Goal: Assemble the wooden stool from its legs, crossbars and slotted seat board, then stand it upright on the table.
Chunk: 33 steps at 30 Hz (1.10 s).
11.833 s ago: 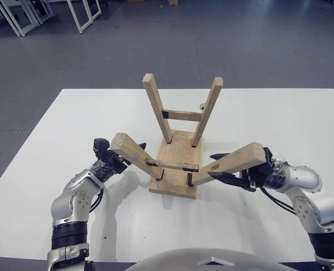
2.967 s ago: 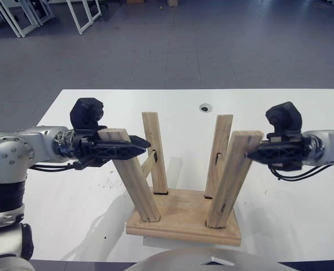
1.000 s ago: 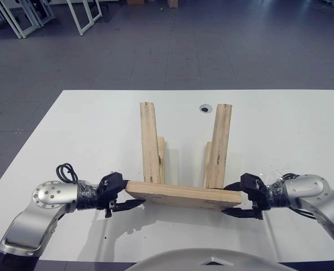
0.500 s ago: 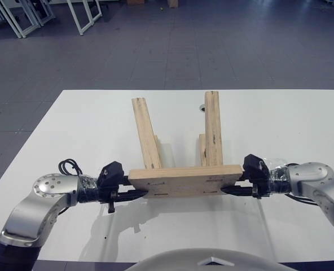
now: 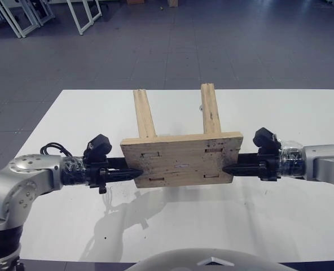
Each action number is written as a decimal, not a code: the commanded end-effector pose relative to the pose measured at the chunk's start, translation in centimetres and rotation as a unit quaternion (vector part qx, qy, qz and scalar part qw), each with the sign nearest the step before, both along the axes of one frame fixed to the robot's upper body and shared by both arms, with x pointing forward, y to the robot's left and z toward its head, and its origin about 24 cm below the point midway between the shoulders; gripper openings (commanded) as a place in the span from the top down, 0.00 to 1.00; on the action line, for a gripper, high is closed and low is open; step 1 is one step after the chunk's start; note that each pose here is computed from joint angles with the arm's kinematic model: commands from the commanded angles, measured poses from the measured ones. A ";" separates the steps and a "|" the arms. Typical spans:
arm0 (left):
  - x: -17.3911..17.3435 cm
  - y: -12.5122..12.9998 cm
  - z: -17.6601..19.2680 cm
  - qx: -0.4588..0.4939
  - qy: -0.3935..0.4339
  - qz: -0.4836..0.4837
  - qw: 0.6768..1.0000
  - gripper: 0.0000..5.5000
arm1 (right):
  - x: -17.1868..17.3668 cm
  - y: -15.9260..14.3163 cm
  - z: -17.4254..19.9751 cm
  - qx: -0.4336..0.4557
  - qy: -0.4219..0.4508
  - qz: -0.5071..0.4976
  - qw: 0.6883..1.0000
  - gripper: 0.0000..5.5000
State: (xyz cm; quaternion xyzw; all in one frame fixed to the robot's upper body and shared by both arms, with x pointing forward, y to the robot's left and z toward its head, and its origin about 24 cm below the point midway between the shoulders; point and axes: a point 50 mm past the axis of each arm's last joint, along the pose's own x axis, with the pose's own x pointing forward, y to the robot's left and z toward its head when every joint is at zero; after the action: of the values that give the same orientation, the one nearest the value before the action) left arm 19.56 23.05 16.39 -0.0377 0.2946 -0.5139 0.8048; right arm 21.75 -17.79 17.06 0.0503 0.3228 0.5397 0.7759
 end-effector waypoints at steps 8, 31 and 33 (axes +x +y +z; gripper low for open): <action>4.1 -2.2 4.4 -0.258 0.096 -0.042 0.960 0.70 | 2.8 2.9 7.2 0.316 0.137 0.151 0.927 0.67; 12.0 -1.9 1.0 -0.326 0.254 0.161 0.896 0.59 | 13.0 1.7 0.7 0.347 0.300 -0.162 0.874 0.67; 12.2 -2.0 0.7 -0.335 0.264 0.164 0.890 0.53 | 13.2 1.3 -0.3 0.341 0.309 -0.185 0.869 0.60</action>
State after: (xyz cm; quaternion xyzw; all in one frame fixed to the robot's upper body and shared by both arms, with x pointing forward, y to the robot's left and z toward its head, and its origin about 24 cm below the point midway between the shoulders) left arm 31.52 21.27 17.40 -0.4845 0.2826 -0.4223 0.7121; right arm 34.64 -16.34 17.55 0.5377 0.3133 0.4446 0.6442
